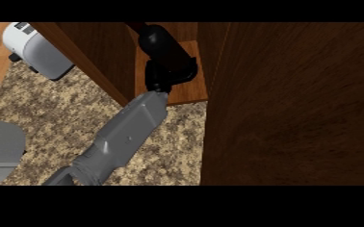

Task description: Pick up the wine, place it into the cabinet and close the cabinet

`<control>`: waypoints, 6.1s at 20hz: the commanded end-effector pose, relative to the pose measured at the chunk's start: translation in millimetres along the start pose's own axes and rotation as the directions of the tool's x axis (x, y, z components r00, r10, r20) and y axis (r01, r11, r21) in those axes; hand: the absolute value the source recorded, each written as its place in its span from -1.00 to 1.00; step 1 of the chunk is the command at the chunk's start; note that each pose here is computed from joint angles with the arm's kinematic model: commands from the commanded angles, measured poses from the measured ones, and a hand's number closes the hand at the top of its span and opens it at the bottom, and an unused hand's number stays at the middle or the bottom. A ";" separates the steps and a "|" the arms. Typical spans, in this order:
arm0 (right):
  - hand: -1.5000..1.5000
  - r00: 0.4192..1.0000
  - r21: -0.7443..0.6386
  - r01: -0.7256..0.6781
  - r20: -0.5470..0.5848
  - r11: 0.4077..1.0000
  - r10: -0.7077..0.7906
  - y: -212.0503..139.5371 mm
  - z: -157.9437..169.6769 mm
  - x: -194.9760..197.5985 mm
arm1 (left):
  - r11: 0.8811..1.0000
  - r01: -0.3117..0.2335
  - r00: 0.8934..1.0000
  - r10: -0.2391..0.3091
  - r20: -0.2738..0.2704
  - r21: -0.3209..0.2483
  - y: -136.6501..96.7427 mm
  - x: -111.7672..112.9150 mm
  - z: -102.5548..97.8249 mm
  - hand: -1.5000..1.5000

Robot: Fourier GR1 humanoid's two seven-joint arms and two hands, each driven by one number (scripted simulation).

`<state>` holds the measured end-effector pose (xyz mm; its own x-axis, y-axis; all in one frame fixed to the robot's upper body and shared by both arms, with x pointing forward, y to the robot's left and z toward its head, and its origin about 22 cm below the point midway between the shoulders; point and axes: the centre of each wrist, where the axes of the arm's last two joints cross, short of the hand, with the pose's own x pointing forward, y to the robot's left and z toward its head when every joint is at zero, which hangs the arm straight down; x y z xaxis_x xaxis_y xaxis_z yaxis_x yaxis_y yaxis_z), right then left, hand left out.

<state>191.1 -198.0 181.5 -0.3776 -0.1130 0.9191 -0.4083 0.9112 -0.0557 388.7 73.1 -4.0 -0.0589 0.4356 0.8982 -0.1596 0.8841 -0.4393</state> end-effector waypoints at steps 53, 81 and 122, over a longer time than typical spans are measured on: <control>-1.00 1.000 -0.034 -0.002 -0.031 0.999 0.001 13.9 6.4 15.8 | 0.980 0.116 0.981 -0.087 0.175 -0.163 -13.3 -29.7 45.7 -1.00; -1.00 0.997 -0.035 -0.030 -0.069 0.999 0.027 -9.7 34.2 20.1 | 0.904 0.112 0.983 -0.039 0.180 -0.414 62.7 43.4 140.5 -1.00; 1.00 0.995 0.430 0.071 -0.094 0.900 -0.034 166.7 -3.3 23.0 | 0.935 0.097 0.978 -0.026 0.205 -0.341 284.0 200.5 201.5 -1.00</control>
<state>120.9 -89.7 197.5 -0.2615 -0.0387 0.9644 -0.7423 0.6467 -0.1753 141.8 360.7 57.3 -0.2697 0.3676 0.8900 0.1780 0.9274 -0.3291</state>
